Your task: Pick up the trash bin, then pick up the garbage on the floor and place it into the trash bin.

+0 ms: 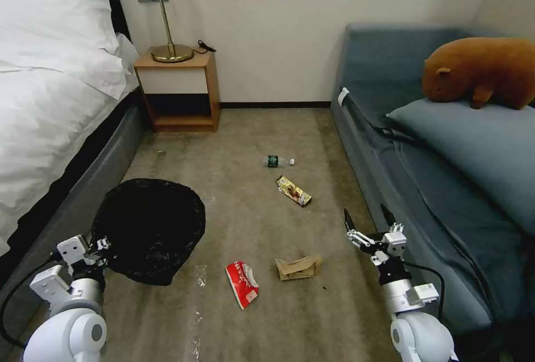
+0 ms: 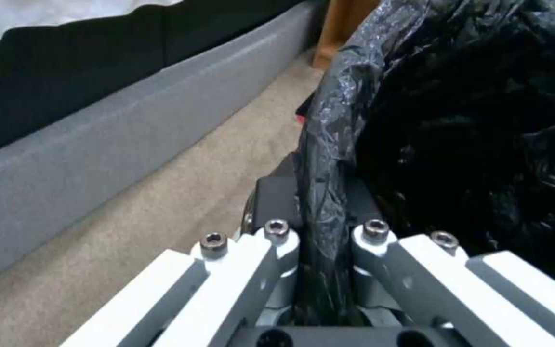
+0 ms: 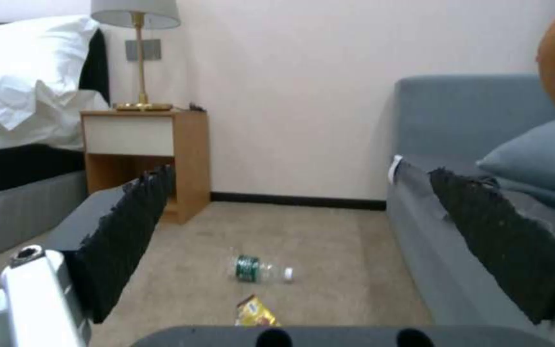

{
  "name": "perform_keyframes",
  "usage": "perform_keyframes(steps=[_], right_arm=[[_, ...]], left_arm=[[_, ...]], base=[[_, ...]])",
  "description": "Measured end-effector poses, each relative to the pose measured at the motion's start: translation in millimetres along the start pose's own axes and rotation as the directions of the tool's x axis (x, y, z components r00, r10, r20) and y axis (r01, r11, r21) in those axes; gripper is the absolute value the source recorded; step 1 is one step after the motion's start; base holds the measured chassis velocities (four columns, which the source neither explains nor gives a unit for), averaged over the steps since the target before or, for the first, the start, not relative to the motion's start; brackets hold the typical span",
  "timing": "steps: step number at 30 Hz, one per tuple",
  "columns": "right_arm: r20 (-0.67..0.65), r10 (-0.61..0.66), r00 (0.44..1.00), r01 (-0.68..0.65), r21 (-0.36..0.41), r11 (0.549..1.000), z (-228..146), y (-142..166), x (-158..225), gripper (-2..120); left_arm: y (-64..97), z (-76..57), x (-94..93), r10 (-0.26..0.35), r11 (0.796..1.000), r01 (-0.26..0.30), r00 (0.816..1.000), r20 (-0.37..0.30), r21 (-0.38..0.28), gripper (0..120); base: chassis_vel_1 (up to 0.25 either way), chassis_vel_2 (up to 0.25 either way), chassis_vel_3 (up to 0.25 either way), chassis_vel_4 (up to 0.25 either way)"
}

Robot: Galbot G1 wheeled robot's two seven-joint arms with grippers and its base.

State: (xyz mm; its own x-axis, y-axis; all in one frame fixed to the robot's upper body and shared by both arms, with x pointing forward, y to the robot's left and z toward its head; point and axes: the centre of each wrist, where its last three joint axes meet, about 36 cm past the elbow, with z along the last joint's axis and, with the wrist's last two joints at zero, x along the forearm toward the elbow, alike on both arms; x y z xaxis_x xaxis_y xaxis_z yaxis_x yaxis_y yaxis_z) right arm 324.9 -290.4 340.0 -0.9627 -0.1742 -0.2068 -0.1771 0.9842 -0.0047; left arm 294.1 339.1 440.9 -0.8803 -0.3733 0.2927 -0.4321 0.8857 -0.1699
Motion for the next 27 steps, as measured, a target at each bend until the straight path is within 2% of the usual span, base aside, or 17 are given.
perform_keyframes(steps=[6,12,27], right_arm=[[0.005,0.006,1.0,-0.006,-0.003,1.0,-5,-6,0,100],[-0.001,-0.002,1.0,0.002,-0.01,1.0,-3,-4,2,100],[-0.012,-0.026,1.0,0.026,-0.013,1.0,6,5,0,100]], left_arm=[[-1.3,0.3,2.3,0.0,1.0,0.0,1.0,0.001,0.002,4],[-8.1,3.6,5.3,0.007,1.0,-0.007,1.0,-0.004,-0.003,4],[-13.2,8.6,6.3,0.004,1.0,-0.004,1.0,-0.016,-0.014,4]], base=[[-0.059,0.047,0.051,-0.046],[-0.017,0.01,0.015,-0.016],[-0.017,0.019,0.019,-0.014]])
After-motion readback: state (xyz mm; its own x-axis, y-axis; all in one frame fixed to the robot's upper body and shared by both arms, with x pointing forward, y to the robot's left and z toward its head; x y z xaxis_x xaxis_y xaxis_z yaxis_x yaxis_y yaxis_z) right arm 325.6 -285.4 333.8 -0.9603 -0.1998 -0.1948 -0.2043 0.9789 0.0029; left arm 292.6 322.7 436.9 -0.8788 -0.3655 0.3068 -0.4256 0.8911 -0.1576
